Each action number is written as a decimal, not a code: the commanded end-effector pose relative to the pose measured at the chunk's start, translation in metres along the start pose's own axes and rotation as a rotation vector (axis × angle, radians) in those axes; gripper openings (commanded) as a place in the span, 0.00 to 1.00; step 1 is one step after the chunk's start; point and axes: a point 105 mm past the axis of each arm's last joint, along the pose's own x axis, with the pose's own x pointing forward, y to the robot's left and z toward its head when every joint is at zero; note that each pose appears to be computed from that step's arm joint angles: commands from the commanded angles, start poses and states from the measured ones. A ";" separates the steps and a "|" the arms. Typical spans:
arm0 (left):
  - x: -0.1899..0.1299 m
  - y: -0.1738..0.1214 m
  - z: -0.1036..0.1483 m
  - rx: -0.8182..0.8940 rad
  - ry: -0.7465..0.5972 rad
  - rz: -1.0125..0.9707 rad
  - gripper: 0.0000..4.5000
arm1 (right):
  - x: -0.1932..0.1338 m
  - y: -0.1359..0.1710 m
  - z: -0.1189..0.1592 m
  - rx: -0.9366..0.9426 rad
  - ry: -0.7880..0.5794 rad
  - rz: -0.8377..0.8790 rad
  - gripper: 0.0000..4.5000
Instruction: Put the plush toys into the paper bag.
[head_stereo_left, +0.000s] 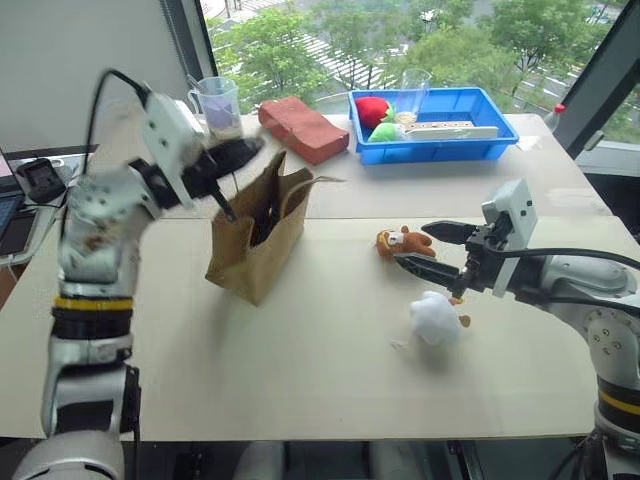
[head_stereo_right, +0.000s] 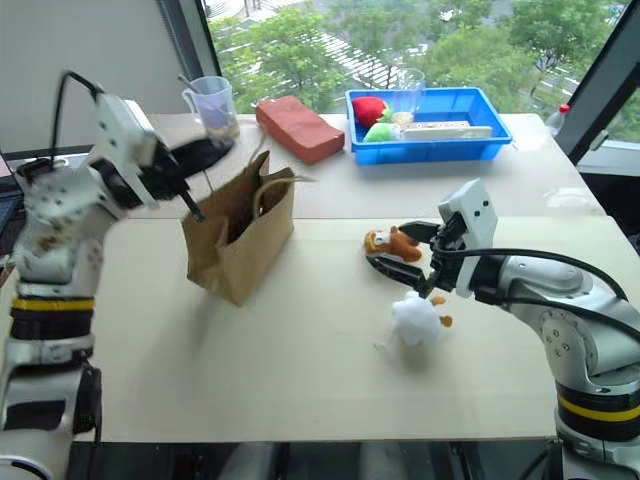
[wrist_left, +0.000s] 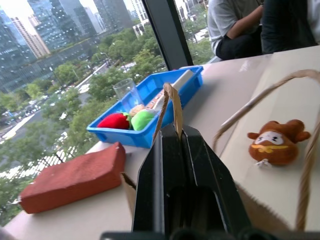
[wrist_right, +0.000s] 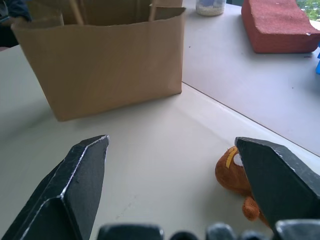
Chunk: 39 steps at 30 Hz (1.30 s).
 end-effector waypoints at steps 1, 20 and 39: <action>0.001 0.015 0.019 0.132 -0.029 -0.034 0.00 | 0.001 0.001 0.016 -0.072 -0.050 0.008 0.99; 0.013 -0.106 -0.010 0.045 -0.051 -0.504 0.00 | 0.016 0.003 0.018 -0.109 -0.075 -0.030 0.99; 0.004 -0.114 0.011 -0.179 -0.096 -0.367 0.00 | 0.148 0.052 -0.027 0.102 -0.127 0.141 0.00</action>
